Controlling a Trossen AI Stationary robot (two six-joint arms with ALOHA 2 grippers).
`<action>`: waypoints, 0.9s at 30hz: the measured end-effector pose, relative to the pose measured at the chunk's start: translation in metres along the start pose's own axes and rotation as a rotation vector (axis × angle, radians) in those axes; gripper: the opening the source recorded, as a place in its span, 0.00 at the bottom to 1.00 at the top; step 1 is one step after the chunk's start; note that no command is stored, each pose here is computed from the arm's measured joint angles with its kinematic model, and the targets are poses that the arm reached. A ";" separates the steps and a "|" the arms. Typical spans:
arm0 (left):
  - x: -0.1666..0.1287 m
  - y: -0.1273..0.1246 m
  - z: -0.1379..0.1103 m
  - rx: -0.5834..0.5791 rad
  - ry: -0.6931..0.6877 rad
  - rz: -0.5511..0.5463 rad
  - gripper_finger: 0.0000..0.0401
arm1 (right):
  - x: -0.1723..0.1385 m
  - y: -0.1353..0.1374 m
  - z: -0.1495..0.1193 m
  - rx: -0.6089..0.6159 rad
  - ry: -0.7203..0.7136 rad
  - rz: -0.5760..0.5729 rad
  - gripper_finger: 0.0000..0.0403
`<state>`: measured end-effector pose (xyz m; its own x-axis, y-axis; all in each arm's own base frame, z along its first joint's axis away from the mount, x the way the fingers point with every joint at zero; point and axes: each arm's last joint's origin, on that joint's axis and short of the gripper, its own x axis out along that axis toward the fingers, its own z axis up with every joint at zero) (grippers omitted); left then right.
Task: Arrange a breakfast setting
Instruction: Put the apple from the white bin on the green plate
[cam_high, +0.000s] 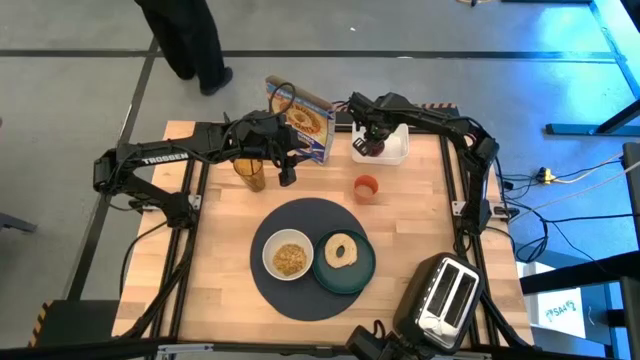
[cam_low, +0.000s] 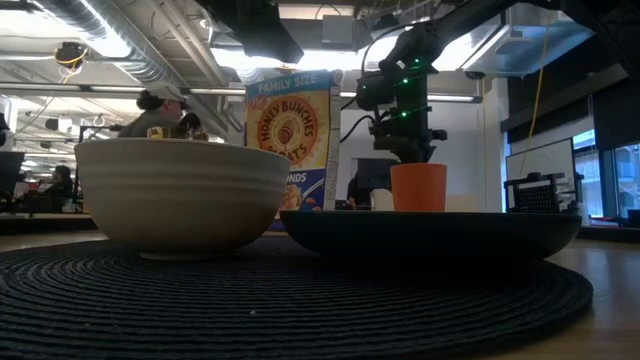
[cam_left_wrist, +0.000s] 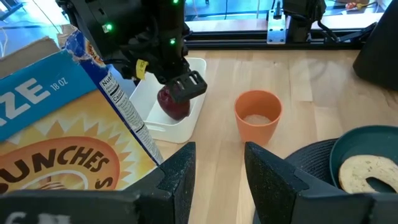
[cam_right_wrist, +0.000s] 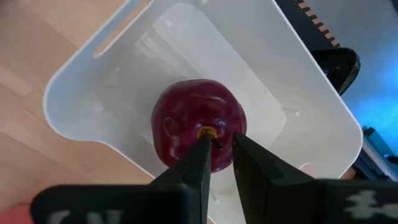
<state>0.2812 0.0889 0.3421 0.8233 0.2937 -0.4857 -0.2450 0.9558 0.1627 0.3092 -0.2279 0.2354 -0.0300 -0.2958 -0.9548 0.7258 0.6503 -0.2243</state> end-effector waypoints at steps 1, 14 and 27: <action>0.000 0.000 0.000 0.000 0.000 0.000 0.33 | 0.000 0.000 0.000 0.012 0.000 0.000 0.14; 0.000 0.000 0.000 0.001 0.000 0.001 0.33 | 0.003 0.003 -0.001 0.039 0.015 -0.035 0.14; 0.000 0.000 0.000 0.003 0.000 0.007 0.33 | 0.003 0.003 -0.001 0.080 0.017 -0.029 0.14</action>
<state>0.2811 0.0890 0.3423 0.8215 0.2999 -0.4850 -0.2490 0.9538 0.1680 0.3103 -0.2259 0.2319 -0.0633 -0.3013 -0.9514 0.7772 0.5832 -0.2364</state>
